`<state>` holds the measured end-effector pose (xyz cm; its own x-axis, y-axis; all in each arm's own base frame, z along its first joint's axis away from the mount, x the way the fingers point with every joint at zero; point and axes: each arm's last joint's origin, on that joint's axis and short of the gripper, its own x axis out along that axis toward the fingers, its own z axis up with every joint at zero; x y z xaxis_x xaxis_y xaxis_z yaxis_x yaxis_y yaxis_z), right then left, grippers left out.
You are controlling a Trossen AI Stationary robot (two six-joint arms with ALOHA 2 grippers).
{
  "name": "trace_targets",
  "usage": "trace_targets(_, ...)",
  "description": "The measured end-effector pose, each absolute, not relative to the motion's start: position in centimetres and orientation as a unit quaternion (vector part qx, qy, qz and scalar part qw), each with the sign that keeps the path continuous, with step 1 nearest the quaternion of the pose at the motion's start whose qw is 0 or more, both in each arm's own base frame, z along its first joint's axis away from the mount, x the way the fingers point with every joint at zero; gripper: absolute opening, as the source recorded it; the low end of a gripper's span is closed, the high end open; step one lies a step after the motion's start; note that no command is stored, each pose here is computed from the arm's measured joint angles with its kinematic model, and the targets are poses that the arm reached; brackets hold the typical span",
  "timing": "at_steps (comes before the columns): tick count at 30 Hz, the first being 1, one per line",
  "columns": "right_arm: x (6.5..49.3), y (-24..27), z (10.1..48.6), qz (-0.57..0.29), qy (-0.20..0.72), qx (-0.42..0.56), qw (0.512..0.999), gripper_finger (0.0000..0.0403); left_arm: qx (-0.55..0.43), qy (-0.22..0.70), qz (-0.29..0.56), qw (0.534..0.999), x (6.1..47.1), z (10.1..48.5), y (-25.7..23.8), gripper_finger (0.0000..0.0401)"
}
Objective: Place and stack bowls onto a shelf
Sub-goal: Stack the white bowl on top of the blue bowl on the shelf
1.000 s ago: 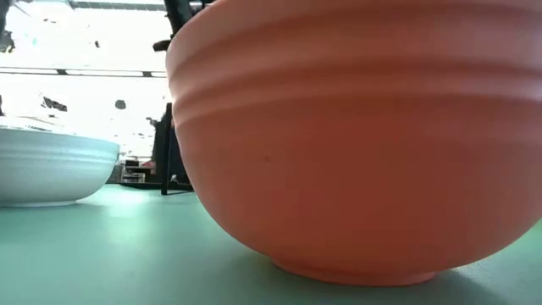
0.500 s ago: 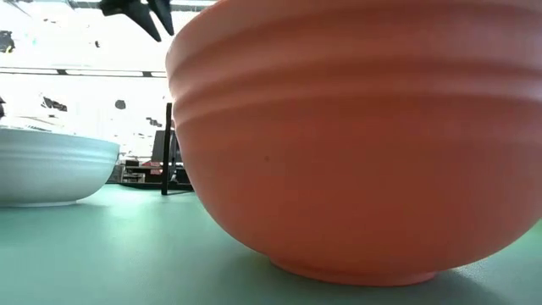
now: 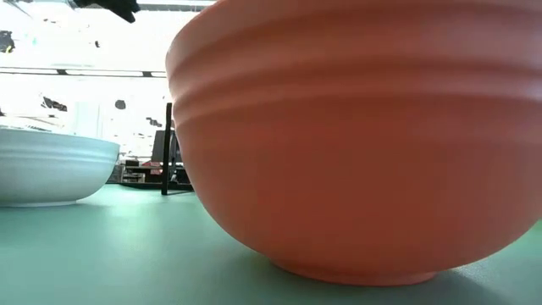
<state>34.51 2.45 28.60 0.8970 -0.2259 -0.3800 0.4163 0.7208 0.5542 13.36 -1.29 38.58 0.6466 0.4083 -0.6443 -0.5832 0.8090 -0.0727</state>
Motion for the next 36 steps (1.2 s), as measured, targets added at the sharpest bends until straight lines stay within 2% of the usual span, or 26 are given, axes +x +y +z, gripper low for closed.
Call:
trace_targets(9, 42.7, 4.8, 26.5, -0.197, 0.204, 0.36, 0.889, 0.0151, -0.132, 0.309, 0.289, 0.896, 10.9, 38.9, -0.9, 0.0137)
trace_targets(15, 47.1, 5.9, 24.8, -0.207, 0.219, 0.378, 0.876, 0.0154, -0.132, 0.358, 0.272, 0.883, 10.2, 38.3, -0.9, 0.0137)
trace_targets(19, 49.2, 6.1, 24.0, -0.19, 0.225, 0.365, 0.883, 0.0173, -0.146, 0.4, 0.264, 0.865, 9.5, 37.8, -0.9, 0.0137)
trace_targets(24, 51.0, 5.8, 22.9, -0.2, 0.231, 0.372, 0.876, 0.0223, -0.147, 0.399, 0.271, 0.864, 9.4, 37.8, -0.9, 0.0137)
trace_targets(27, 52.3, 5.3, 20.9, -0.195, 0.25, 0.383, 0.868, 0.0242, -0.142, 0.396, 0.278, 0.863, 9.5, 37.8, -0.8, 0.0137)
trace_targets(31, 54.3, 4.8, 18.3, -0.164, 0.282, 0.405, 0.854, 0.0243, -0.146, 0.4, 0.274, 0.862, 9.5, 37.8, -0.9, 0.0137)
trace_targets(36, 55.1, 4.6, 16.9, -0.184, 0.322, 0.398, 0.839, 0.0235, -0.159, 0.412, 0.264, 0.858, 9.4, 37.7, -1.0, 0.0137)
